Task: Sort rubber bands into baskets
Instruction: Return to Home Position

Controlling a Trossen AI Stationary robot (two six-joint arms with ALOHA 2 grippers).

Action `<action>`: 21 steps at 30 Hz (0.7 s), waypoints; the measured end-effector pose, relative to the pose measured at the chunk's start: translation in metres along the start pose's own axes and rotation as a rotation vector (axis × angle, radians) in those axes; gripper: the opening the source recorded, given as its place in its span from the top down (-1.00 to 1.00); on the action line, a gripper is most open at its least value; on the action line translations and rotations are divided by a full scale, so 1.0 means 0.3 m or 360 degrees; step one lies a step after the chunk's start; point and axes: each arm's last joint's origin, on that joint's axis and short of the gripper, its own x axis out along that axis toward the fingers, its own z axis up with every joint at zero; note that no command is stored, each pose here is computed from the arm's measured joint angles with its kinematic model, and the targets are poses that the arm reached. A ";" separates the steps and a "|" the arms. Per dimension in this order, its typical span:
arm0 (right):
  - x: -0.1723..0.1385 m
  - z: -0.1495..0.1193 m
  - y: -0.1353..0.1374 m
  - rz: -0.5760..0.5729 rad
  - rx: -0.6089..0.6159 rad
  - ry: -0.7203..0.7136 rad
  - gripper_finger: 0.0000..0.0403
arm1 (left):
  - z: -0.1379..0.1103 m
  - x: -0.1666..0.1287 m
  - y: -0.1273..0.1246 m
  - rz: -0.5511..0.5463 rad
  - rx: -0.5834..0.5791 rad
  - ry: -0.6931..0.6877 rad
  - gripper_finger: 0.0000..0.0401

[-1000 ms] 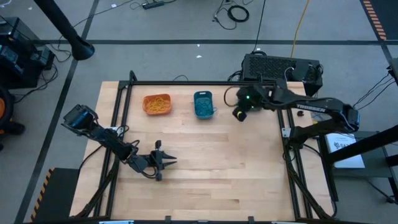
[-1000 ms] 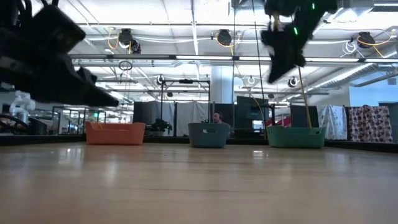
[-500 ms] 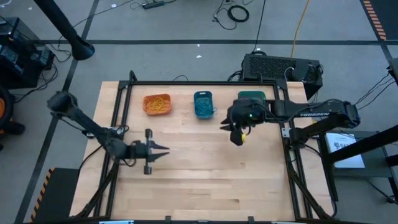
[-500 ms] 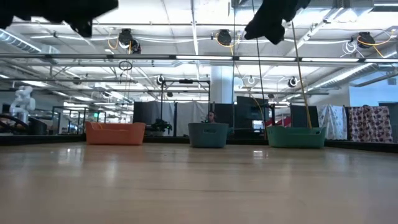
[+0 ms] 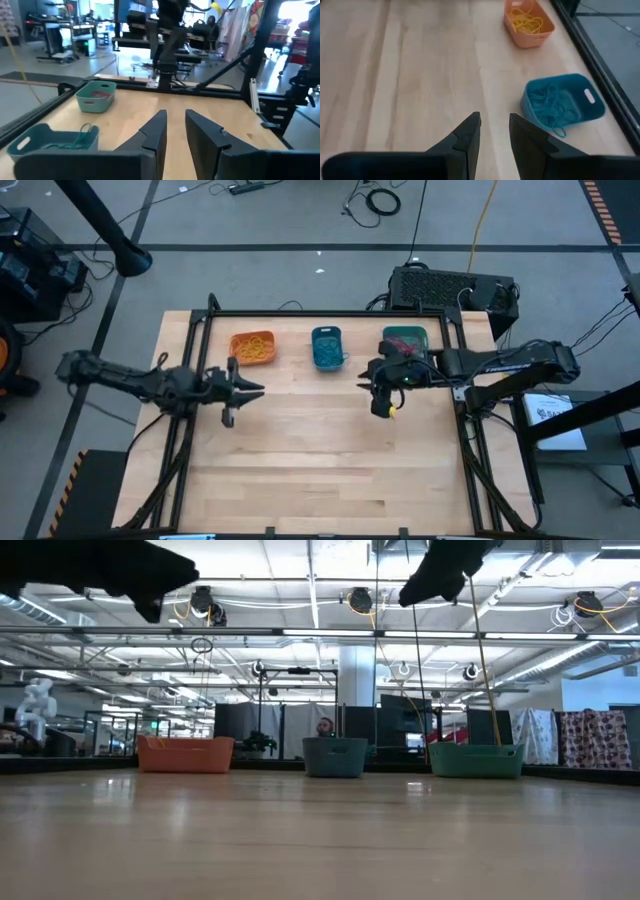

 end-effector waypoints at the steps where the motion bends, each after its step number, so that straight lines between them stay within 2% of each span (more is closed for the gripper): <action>1: 0.005 -0.006 0.000 -0.0003 -0.0011 0.0003 0.51 | 0.000 0.007 0.013 -0.0013 -0.0001 0.0001 0.62; 4: 0.028 -0.050 0.005 0.0067 -0.0021 0.0012 0.51 | -0.004 0.019 0.050 -0.0018 -0.0026 0.0022 0.62; 7: 0.058 -0.107 -0.002 0.0135 -0.0050 -0.0112 0.51 | -0.010 0.022 0.075 -0.0048 -0.0042 0.0060 0.62; 10: 0.068 -0.172 -0.037 0.0103 -0.0034 -0.0230 0.51 | 0.001 0.019 0.100 0.0006 -0.0039 0.0015 0.62; 13: 0.024 -0.212 -0.081 0.0049 0.0031 -0.0331 0.51 | 0.016 0.013 0.129 0.0074 -0.0036 -0.0038 0.62; 15: -0.016 -0.235 -0.102 0.0026 0.0070 -0.0399 0.51 | 0.032 0.003 0.141 0.0058 -0.0044 -0.0039 0.62; 21: -0.106 -0.332 -0.113 0.0141 0.0132 -0.0749 0.51 | 0.012 -0.048 0.141 0.0001 -0.0105 0.0070 0.62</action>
